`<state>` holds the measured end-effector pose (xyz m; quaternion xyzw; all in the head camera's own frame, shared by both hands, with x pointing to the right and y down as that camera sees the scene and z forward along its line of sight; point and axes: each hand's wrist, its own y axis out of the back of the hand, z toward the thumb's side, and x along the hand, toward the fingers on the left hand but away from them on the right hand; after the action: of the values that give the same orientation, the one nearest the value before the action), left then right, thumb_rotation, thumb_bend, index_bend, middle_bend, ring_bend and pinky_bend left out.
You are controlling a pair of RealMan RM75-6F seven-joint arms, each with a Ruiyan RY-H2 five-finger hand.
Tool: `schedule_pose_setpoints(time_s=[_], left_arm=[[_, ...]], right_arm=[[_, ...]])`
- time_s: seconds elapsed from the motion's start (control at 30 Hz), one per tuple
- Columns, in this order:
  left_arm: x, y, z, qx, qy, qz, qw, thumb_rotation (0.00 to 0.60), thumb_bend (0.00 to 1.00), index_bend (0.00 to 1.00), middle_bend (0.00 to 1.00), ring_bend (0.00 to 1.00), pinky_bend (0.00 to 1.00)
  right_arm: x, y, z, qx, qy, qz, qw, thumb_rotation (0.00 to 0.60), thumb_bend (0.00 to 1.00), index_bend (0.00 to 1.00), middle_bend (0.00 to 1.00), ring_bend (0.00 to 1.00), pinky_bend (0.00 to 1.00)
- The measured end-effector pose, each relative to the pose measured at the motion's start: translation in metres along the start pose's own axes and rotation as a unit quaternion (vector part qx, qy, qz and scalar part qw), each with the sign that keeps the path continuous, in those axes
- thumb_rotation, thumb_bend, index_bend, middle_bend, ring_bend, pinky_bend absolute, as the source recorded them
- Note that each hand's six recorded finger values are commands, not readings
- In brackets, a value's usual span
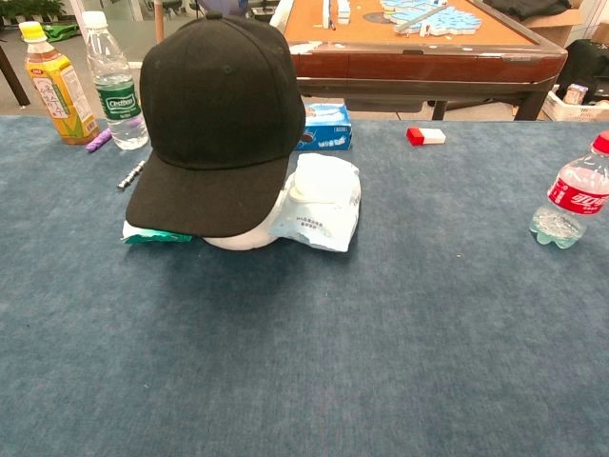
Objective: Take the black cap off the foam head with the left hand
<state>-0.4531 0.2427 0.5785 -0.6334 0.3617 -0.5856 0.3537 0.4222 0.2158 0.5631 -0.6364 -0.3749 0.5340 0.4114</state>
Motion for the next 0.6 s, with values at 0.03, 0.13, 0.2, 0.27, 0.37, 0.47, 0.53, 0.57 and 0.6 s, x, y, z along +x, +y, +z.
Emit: schedule_pose_setpoints(time_s=[0.03, 0.13, 0.2, 0.27, 0.37, 0.47, 0.53, 0.57, 0.6], left_arm=[[0.000, 0.000, 0.000, -0.002, 0.000, -0.001, 1.0000, 0.600, 0.26, 0.12, 0.10, 0.19, 0.51], [-0.001, -0.002, -0.001, -0.004, 0.001, -0.006, 1.0000, 0.600, 0.25, 0.13, 0.11, 0.19, 0.51], [-0.001, -0.002, -0.001, -0.003, 0.001, -0.007, 1.0000, 0.600, 0.25, 0.13, 0.11, 0.19, 0.51], [-0.001, -0.002, 0.001, -0.002, -0.002, -0.005, 1.0000, 0.600, 0.25, 0.14, 0.12, 0.19, 0.51], [-0.001, -0.001, 0.005, -0.002, -0.012, 0.001, 0.9999, 0.600, 0.25, 0.16, 0.14, 0.20, 0.51], [-0.002, 0.000, 0.012, -0.006, -0.029, 0.006, 0.9995, 0.600, 0.25, 0.20, 0.19, 0.25, 0.51], [-0.004, 0.000, 0.019, -0.013, -0.047, 0.010, 0.9988, 0.600, 0.23, 0.25, 0.27, 0.31, 0.54], [-0.004, 0.000, 0.023, -0.015, -0.056, 0.012, 0.9982, 0.600, 0.20, 0.28, 0.31, 0.34, 0.56], [-0.005, 0.000, 0.027, -0.017, -0.067, 0.014, 0.9975, 0.600, 0.17, 0.31, 0.34, 0.36, 0.57]], right_arm=[[0.001, -0.001, 0.002, -0.001, 0.004, 0.002, 1.0000, 0.600, 0.13, 0.20, 0.23, 0.13, 0.32], [0.001, -0.002, 0.005, -0.004, 0.012, 0.006, 0.9999, 0.600, 0.13, 0.20, 0.23, 0.13, 0.32], [0.000, -0.002, 0.005, -0.004, 0.012, 0.008, 0.9999, 0.600, 0.13, 0.20, 0.23, 0.13, 0.32], [-0.001, -0.003, 0.004, -0.005, 0.011, 0.010, 0.9999, 0.600, 0.13, 0.20, 0.23, 0.13, 0.32], [-0.001, -0.001, 0.003, -0.007, 0.009, 0.008, 0.9999, 0.600, 0.13, 0.20, 0.23, 0.13, 0.32], [0.001, 0.002, 0.003, -0.011, 0.008, 0.003, 0.9999, 0.600, 0.13, 0.20, 0.23, 0.13, 0.32], [0.003, 0.004, 0.003, -0.013, 0.007, -0.003, 0.9999, 0.600, 0.13, 0.20, 0.23, 0.13, 0.32], [0.004, 0.005, 0.002, -0.014, 0.007, -0.005, 0.9999, 0.600, 0.13, 0.21, 0.23, 0.13, 0.32], [0.004, 0.007, 0.002, -0.015, 0.006, -0.008, 0.9998, 0.600, 0.13, 0.21, 0.23, 0.13, 0.32]])
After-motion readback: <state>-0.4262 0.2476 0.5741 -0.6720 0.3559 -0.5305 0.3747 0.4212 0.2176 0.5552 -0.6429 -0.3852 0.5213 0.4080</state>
